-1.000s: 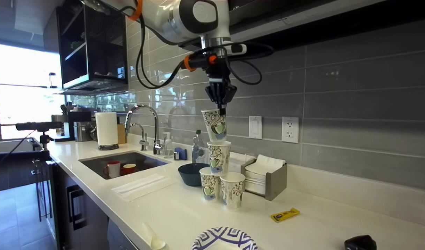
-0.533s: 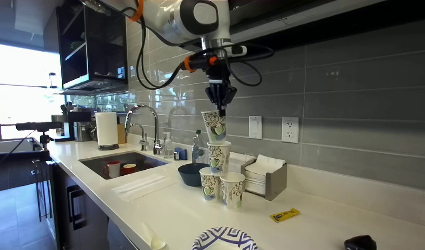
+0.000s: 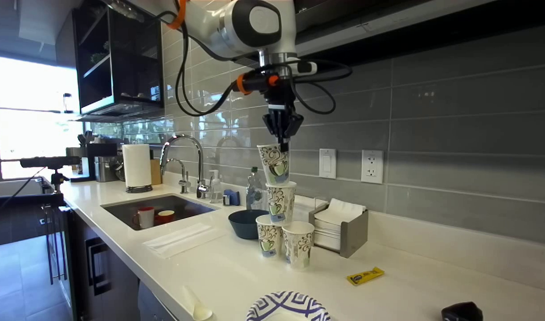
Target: Put the left cup on the furthest two cups, then stack the closest cup in the top cup
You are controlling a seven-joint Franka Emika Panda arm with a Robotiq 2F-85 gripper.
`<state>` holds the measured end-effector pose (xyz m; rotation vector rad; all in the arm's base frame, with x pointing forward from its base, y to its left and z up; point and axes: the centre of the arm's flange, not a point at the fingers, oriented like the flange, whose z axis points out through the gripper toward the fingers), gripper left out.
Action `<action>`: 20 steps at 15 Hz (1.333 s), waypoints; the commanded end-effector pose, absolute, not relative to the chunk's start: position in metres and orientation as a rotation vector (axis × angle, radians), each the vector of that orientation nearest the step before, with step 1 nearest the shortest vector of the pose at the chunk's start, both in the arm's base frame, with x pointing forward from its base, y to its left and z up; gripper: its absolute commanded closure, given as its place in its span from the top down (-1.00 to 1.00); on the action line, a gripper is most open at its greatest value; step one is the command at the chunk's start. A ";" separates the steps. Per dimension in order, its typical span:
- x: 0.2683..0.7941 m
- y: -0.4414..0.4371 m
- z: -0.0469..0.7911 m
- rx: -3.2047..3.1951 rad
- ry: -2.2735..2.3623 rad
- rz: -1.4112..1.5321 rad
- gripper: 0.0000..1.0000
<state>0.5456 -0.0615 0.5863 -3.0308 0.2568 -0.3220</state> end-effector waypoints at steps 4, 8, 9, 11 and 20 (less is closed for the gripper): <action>0.555 -0.070 0.594 -3.006 0.248 -0.308 0.11; 0.556 -0.071 0.598 -3.006 0.254 -0.323 0.68; 0.556 -0.071 0.599 -3.008 0.255 -0.326 0.80; 0.555 -0.070 0.600 -3.006 0.255 -0.332 1.00; 0.550 -0.069 0.604 -3.004 0.240 -0.351 1.00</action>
